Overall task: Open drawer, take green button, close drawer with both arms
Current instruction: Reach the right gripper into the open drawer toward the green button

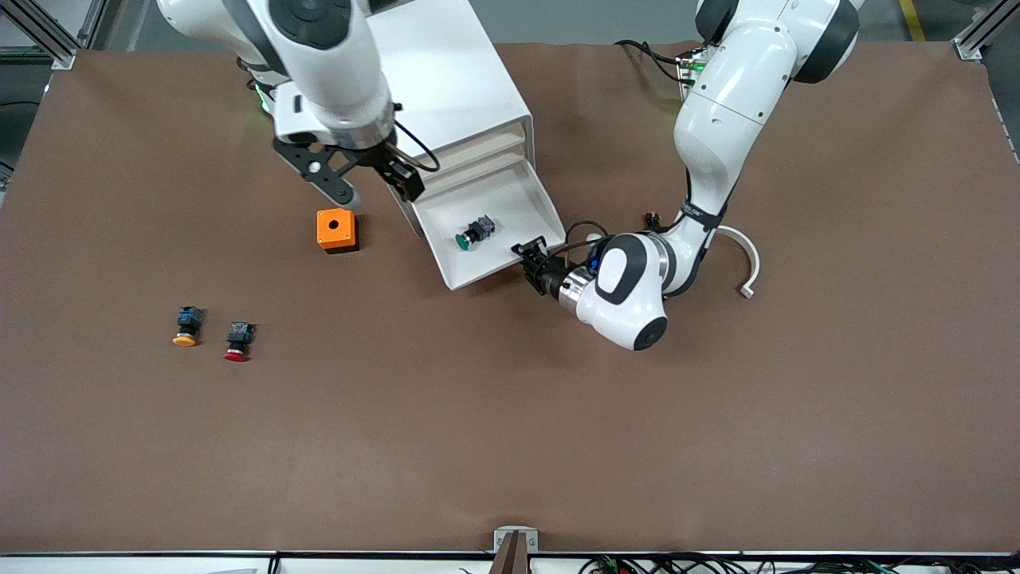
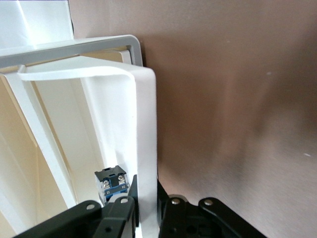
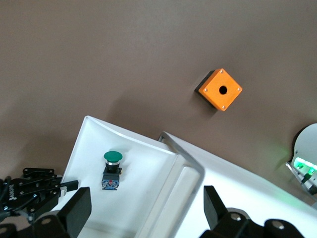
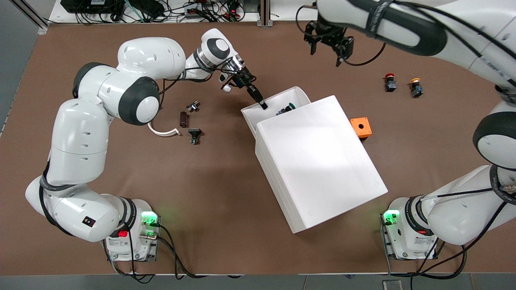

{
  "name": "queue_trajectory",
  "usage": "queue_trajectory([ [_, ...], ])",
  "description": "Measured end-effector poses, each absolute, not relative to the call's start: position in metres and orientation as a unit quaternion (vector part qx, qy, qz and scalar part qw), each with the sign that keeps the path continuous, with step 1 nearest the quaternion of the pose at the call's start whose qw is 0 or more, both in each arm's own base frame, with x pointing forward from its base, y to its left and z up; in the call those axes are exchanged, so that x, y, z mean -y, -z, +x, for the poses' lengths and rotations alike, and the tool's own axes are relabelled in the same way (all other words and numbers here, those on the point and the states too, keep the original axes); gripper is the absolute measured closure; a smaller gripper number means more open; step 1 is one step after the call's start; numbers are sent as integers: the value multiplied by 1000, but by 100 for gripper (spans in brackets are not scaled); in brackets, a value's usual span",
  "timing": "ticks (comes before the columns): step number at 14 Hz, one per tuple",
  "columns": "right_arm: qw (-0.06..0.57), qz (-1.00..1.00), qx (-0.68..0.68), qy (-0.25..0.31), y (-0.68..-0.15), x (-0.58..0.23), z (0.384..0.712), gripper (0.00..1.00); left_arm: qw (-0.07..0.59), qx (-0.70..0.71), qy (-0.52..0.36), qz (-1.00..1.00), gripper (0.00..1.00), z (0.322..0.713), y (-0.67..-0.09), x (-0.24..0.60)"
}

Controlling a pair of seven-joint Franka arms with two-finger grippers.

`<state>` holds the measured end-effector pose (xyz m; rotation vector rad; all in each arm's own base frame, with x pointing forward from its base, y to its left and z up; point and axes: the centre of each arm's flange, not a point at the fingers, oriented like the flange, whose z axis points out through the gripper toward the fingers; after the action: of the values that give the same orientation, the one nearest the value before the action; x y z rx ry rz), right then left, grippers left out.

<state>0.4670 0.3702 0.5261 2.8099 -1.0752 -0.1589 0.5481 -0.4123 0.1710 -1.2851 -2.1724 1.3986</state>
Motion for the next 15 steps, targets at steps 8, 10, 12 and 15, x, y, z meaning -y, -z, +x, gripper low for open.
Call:
queue_trajectory([
  [8, 50, 897, 435, 63, -453, -392, 480, 0, 59, 764, -457, -452, 19, 585, -170, 391],
  [10, 50, 885, 458, 63, -437, -394, 481, 0, 49, 767, -452, -452, 1, 595, -176, 384],
  [12, 48, 866, 494, 60, -422, -399, 485, 0, 40, 772, -442, -456, 0, 607, -182, 373],
  [15, 49, 853, 517, 57, -401, -405, 490, 0, 26, 779, -419, -465, 0, 629, -194, 350],
])
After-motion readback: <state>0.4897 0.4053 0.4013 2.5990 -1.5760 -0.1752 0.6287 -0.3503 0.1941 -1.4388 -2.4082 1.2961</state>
